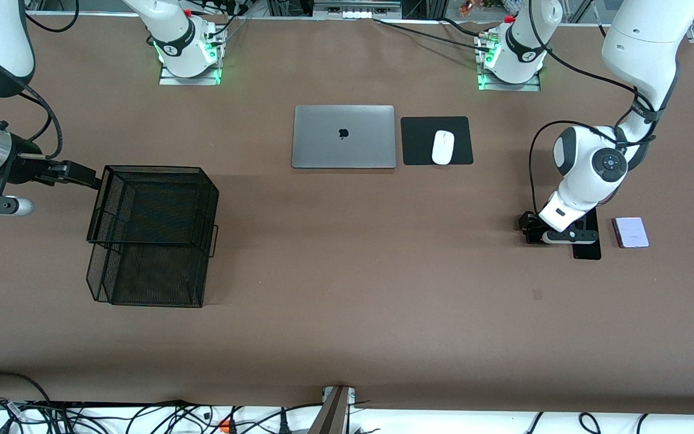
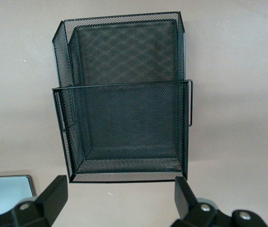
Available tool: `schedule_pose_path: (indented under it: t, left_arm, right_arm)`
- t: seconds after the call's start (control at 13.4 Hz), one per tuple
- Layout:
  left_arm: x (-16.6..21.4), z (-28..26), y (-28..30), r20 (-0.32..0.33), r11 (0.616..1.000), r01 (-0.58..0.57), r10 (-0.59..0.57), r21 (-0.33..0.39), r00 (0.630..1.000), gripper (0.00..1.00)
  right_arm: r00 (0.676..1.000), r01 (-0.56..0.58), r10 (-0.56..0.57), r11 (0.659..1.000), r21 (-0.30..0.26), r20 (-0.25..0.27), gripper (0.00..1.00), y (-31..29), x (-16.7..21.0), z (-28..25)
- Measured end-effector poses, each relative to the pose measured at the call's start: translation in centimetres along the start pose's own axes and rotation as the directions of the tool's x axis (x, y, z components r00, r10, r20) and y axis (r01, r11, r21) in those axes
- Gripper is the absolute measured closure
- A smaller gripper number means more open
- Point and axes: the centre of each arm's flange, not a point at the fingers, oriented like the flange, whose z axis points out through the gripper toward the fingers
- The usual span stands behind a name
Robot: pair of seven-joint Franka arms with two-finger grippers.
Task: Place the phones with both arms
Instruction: 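Grasp the black flip phone with the left gripper and lift it, then carry the flip phone to the table middle and open the left gripper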
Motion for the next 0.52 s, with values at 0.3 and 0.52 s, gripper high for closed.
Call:
schedule_pose_path:
  t: [0.3,0.52]
  left_arm:
    - [2.7,-1.4,2.2,0.041,1.0,0.028,-0.028,-0.011,0.999,0.19]
    - [6.8,-5.3,7.7,0.1,0.999,0.037,-0.036,-0.007,0.994,0.19]
  right_arm:
    - [1.0,0.0,0.0,1.0,0.0,0.0,0.0,0.0,0.0,0.0]
    - [1.0,0.0,0.0,1.0,0.0,0.0,0.0,0.0,0.0,0.0]
